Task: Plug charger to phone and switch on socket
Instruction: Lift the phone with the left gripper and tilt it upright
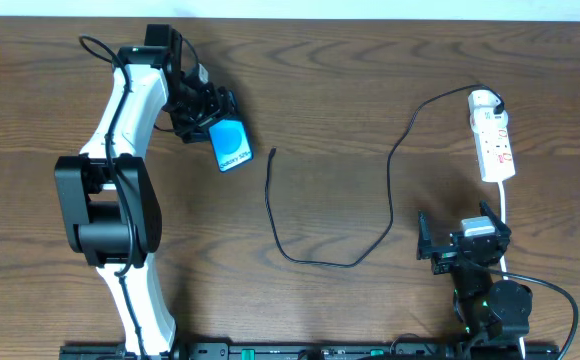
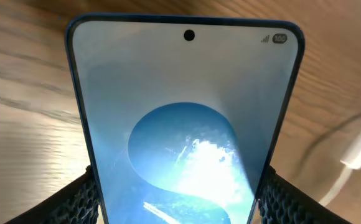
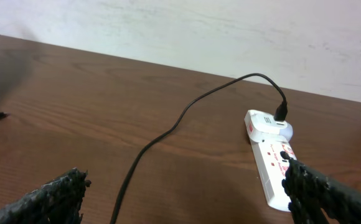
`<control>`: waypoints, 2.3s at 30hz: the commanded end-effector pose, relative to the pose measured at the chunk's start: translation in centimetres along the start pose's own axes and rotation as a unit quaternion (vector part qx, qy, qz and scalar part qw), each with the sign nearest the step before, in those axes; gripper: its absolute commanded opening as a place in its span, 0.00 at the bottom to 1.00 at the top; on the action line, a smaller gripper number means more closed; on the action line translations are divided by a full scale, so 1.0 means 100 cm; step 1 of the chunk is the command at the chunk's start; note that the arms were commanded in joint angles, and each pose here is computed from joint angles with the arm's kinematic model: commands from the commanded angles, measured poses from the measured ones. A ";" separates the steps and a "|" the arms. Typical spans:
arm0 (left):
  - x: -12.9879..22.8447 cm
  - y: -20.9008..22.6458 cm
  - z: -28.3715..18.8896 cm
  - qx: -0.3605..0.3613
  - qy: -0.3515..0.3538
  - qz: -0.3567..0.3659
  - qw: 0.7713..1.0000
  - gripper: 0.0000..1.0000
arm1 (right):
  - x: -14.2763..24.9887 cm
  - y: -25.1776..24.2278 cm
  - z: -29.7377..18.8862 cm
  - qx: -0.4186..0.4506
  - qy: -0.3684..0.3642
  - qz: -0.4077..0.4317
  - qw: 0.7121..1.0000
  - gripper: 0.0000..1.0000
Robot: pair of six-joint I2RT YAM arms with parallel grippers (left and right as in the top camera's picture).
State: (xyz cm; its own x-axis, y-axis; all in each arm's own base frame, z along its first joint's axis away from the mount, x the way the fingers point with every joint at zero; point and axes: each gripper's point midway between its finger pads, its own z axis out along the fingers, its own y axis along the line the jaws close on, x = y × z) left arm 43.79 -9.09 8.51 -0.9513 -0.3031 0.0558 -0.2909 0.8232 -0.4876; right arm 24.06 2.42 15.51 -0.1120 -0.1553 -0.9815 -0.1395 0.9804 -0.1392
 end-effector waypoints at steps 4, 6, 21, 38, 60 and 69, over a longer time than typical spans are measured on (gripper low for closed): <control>0.014 -0.041 -0.012 0.110 0.039 -0.027 0.993 0.68 | 0.001 0.000 0.000 0.000 -0.001 0.000 1.000 0.99; 0.016 -0.045 -0.013 0.123 0.045 -0.032 0.991 0.69 | 0.001 0.000 0.000 0.000 -0.001 0.000 1.000 0.99; 0.029 -0.075 -0.026 0.211 0.091 -0.053 0.972 0.69 | 0.001 0.000 0.000 0.000 -0.001 0.000 1.000 0.99; 0.040 -0.077 -0.029 0.220 0.120 -0.073 0.965 0.69 | 0.001 0.000 0.000 0.000 -0.001 0.000 1.000 0.99; 0.046 -0.095 -0.041 0.267 0.165 -0.141 0.939 0.68 | 0.001 -0.001 0.000 0.001 -0.001 0.000 1.000 0.99; 0.049 -0.103 -0.048 0.287 0.188 -0.168 0.924 0.68 | 0.001 -0.001 0.000 0.001 -0.001 0.000 1.000 0.99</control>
State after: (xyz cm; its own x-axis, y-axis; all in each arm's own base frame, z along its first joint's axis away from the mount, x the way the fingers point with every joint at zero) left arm 41.74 -16.31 15.97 -0.8303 -0.2498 0.4983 -0.5573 0.3563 -0.7500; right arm 24.06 2.42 15.51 -0.1120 -0.1549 -0.9816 -0.1395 0.9804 -0.1388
